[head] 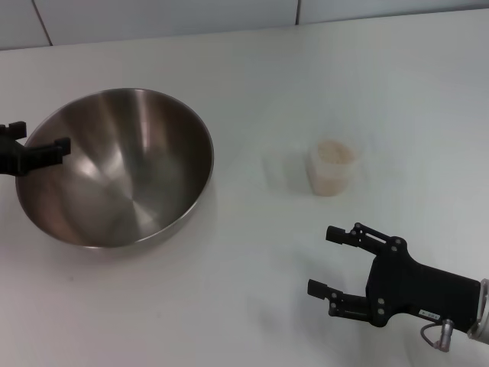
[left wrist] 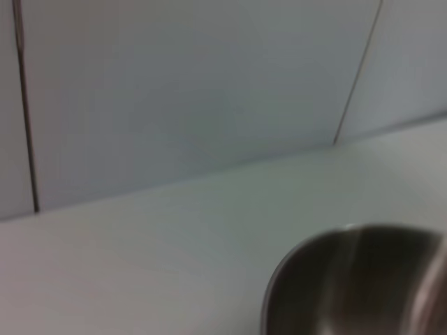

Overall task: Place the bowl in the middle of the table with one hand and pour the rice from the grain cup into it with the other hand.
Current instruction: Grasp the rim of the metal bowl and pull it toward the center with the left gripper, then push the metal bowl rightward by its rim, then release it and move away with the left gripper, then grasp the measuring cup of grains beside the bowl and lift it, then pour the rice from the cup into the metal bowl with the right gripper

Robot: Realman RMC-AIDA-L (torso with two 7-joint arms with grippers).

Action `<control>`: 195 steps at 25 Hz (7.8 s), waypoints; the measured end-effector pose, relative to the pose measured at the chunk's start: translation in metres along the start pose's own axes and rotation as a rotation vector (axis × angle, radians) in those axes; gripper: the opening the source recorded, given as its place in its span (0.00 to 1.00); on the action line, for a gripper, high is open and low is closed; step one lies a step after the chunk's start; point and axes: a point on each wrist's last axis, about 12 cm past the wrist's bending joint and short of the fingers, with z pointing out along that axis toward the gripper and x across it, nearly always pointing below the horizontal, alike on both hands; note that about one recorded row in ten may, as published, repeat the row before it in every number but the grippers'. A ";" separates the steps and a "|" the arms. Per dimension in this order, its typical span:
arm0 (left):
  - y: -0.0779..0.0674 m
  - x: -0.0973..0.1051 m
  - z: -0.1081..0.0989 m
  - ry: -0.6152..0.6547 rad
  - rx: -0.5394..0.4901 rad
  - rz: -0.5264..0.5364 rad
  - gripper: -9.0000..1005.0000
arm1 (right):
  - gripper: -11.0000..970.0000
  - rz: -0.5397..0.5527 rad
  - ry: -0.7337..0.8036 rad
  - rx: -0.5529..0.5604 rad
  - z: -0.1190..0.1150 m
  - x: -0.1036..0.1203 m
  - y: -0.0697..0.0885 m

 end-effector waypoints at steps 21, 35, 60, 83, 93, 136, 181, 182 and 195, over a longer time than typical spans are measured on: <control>0.008 -0.008 0.015 0.125 -0.043 -0.010 0.86 | 0.86 -0.004 0.002 -0.002 0.002 -0.001 -0.002; 0.004 -0.014 0.023 0.208 -0.024 0.046 0.39 | 0.86 -0.006 -0.004 -0.008 0.003 -0.002 -0.002; -0.002 -0.065 0.039 0.148 0.174 -0.079 0.05 | 0.86 -0.010 0.002 -0.019 0.005 -0.002 -0.003; -0.022 -0.065 0.082 0.171 0.175 0.015 0.13 | 0.86 -0.013 0.003 -0.021 0.006 -0.003 -0.004; -0.022 -0.056 0.007 0.047 0.255 0.321 0.43 | 0.86 0.011 -0.043 0.144 -0.009 -0.002 -0.010; -0.033 -0.006 -0.031 0.089 0.353 0.396 0.86 | 0.86 0.043 0.052 0.605 0.023 0.000 -0.082; -0.034 -0.005 -0.030 0.088 0.367 0.398 0.86 | 0.03 -0.188 -0.173 0.635 0.039 -0.026 -0.066; -0.034 -0.006 -0.030 0.088 0.368 0.398 0.86 | 0.03 -0.225 -0.213 0.638 0.039 -0.031 -0.063; -0.036 -0.007 -0.027 0.093 0.380 0.405 0.86 | 0.03 -1.114 -0.160 0.723 0.113 -0.069 -0.023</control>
